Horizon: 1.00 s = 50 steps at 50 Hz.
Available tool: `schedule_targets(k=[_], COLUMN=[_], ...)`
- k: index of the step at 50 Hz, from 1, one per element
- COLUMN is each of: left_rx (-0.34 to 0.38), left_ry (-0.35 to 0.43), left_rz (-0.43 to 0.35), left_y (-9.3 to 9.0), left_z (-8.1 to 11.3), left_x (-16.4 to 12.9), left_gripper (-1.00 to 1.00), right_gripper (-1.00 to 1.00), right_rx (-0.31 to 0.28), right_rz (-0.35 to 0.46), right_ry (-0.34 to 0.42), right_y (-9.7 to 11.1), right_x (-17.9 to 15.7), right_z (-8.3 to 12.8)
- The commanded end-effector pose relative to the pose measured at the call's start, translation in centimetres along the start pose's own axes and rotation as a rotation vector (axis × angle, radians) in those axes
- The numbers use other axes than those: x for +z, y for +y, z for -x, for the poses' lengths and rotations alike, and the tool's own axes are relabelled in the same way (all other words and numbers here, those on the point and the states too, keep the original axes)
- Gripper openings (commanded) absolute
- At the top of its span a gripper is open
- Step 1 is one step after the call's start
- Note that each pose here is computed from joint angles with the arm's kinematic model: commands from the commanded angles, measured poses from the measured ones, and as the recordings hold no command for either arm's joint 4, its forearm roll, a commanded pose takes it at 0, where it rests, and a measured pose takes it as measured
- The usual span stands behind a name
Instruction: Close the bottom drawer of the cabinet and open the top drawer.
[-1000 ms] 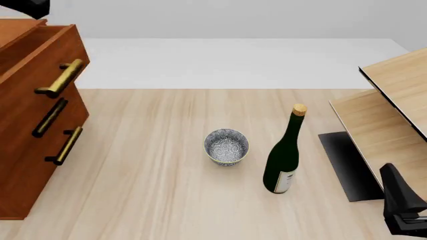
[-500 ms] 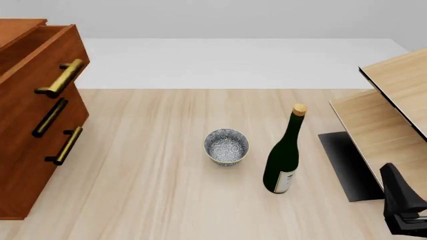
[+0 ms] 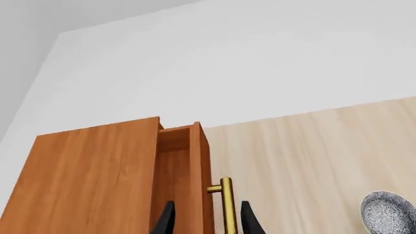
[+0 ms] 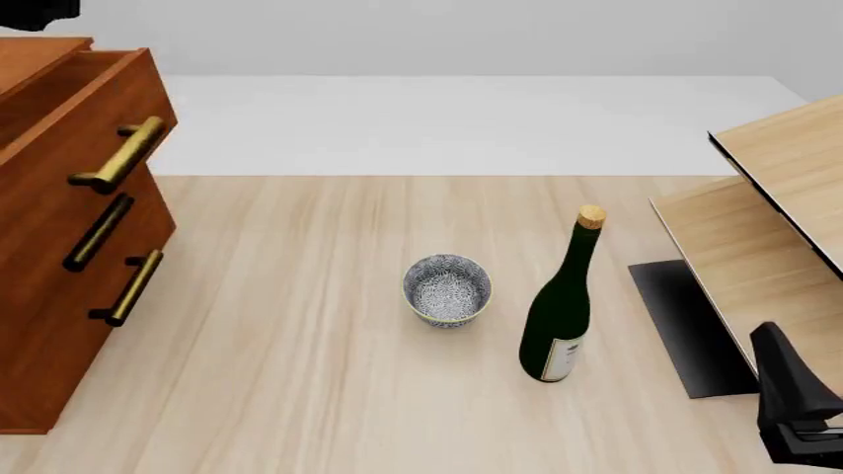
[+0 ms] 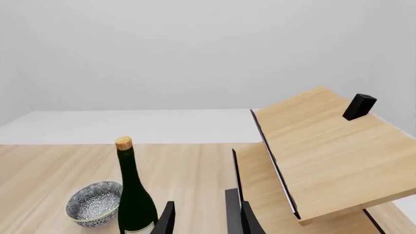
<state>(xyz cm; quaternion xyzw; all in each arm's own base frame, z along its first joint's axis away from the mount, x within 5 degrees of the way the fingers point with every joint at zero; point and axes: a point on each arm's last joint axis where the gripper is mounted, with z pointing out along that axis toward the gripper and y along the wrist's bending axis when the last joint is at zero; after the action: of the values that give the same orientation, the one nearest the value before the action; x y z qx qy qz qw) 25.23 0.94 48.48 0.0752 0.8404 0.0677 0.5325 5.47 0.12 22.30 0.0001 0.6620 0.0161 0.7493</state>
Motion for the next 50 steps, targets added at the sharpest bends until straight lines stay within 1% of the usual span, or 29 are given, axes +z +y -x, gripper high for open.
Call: schedule_targets(k=[1, 2, 4, 6, 8, 9, 11, 14, 17, 28, 35, 50], left_rx=[-0.069, -0.063, -0.082, -0.083, -0.092, -0.114, -0.116, -0.142, -0.142, -0.171, -0.202, -0.237], left_ry=[0.074, 0.074, 0.084, 0.086, 0.09, 0.095, 0.093, 0.1, 0.106, 0.119, 0.145, 0.173], left_rz=[0.006, 0.006, 0.013, 0.016, 0.006, 0.01, 0.016, 0.034, 0.025, 0.054, 0.049, 0.043], left_y=[0.4, 0.4, 0.5, 0.6, 0.3, 0.4, 0.6, 1.1, 0.8, 1.5, 1.3, 0.8], left_z=[-1.1, -1.2, -1.4, -1.6, -1.6, -1.7, -1.7, -2.1, -2.1, -3.0, -3.9, -5.1], left_x=[1.5, 1.6, 1.8, 1.9, 2.0, 2.1, 2.1, 2.2, 2.5, 2.8, 3.3, 3.6], left_gripper=[1.0, 1.0, 1.0, 1.0, 1.0, 1.0, 1.0, 1.0, 1.0, 1.0, 1.0, 1.0], right_gripper=[1.0, 1.0, 1.0, 1.0, 1.0, 1.0, 1.0, 1.0, 1.0, 1.0, 1.0, 1.0], right_rx=[-0.004, -0.004, -0.005, -0.004, -0.004, -0.004, -0.005, -0.006, -0.005, -0.007, -0.009, -0.01], right_rz=[0.001, 0.001, 0.001, 0.0, 0.0, 0.0, 0.0, 0.0, 0.0, 0.002, 0.003, 0.002], right_ry=[0.0, 0.0, 0.0, 0.0, 0.0, 0.0, 0.0, 0.0, 0.0, 0.0, 0.0, 0.0], right_y=[0.0, 0.0, 0.0, 0.0, 0.0, 0.0, 0.0, 0.0, 0.0, 0.0, 0.0, 0.0], right_x=[0.0, 0.0, 0.0, 0.0, 0.0, 0.0, 0.0, 0.0, 0.0, 0.0, 0.0, 0.0], right_z=[0.0, 0.0, 0.0, 0.0, 0.0, 0.0, 0.0, 0.0, 0.0, 0.0, 0.0, 0.0])
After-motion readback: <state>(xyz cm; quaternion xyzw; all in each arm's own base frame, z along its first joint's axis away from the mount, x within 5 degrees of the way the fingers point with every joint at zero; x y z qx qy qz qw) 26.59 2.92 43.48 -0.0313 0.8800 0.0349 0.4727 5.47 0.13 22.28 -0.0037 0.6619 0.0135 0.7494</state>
